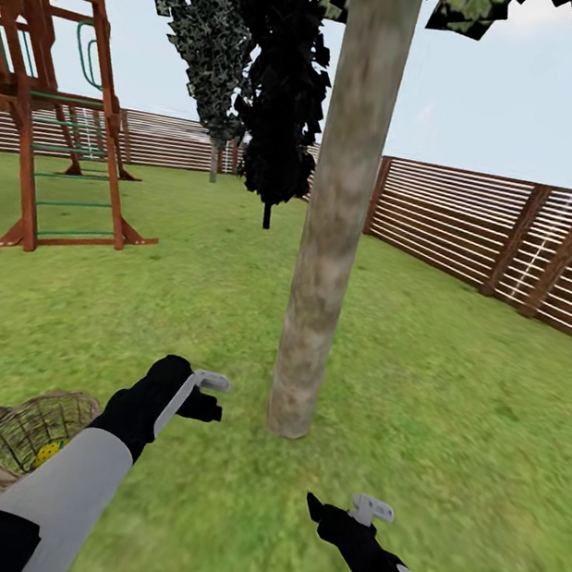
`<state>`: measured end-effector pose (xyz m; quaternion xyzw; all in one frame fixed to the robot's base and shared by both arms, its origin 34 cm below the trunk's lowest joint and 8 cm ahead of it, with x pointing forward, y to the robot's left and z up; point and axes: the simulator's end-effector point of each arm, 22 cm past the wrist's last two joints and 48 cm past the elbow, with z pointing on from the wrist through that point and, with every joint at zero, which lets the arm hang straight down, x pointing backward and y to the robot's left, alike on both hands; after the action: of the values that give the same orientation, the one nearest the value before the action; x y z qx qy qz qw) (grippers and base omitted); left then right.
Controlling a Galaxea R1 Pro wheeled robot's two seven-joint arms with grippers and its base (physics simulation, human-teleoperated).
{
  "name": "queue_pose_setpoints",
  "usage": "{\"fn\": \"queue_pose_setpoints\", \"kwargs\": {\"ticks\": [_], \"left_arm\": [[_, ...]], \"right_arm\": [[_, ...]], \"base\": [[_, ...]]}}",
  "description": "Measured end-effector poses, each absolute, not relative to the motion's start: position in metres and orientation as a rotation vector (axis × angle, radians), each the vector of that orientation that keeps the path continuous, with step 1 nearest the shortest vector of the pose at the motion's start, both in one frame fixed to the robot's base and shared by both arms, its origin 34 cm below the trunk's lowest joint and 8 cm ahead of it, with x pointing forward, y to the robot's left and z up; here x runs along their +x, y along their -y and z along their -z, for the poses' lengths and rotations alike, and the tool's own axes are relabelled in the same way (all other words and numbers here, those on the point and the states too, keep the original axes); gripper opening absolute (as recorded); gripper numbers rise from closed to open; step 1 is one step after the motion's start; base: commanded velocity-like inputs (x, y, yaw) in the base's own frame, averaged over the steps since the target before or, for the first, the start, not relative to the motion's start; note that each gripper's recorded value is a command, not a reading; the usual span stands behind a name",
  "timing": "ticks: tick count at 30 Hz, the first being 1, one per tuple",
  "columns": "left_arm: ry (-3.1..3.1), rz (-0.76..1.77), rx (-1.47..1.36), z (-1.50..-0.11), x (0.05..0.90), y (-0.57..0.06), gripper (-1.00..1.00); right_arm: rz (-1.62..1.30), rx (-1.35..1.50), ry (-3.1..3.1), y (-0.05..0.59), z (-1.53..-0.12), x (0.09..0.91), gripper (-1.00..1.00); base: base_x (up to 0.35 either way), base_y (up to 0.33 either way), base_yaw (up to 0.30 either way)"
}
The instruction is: Take the three Easter eggs out of the wicker basket on the lawn in the garden, then place them on the lawn next to a single tree (choose any tree) so that all three eggs are next to the same tree and none are left in the basket.
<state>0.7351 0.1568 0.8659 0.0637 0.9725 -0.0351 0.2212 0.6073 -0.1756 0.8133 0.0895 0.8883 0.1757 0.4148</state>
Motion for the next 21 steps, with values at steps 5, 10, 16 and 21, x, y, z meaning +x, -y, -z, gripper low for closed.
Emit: {"fn": "queue_pose_setpoints", "kwargs": {"ticks": [5, 10, 16, 21], "left_arm": [[-2.688, 0.097, 0.176, -0.872, 0.734, -0.157, 1.0], [-2.687, 0.097, 0.176, -0.879, 0.733, -0.157, 1.0], [-2.688, 0.096, 0.176, -0.886, 0.732, -0.157, 1.0], [-2.688, 0.097, 0.176, -0.891, 0.731, -0.157, 1.0]], "right_arm": [[-0.442, 0.225, -2.231, 0.176, -0.82, 0.607, 1.0], [-0.442, 0.224, -2.237, 0.175, -0.824, 0.605, 1.0], [-0.443, 0.227, -2.24, 0.175, -0.829, 0.604, 1.0], [-0.443, 0.227, -2.24, 0.175, -0.835, 0.603, 1.0]], "base": [[0.0, 0.0, 0.038], [0.0, 0.0, 0.008], [0.0, 0.0, 0.001], [0.0, 0.0, 0.0]]}}
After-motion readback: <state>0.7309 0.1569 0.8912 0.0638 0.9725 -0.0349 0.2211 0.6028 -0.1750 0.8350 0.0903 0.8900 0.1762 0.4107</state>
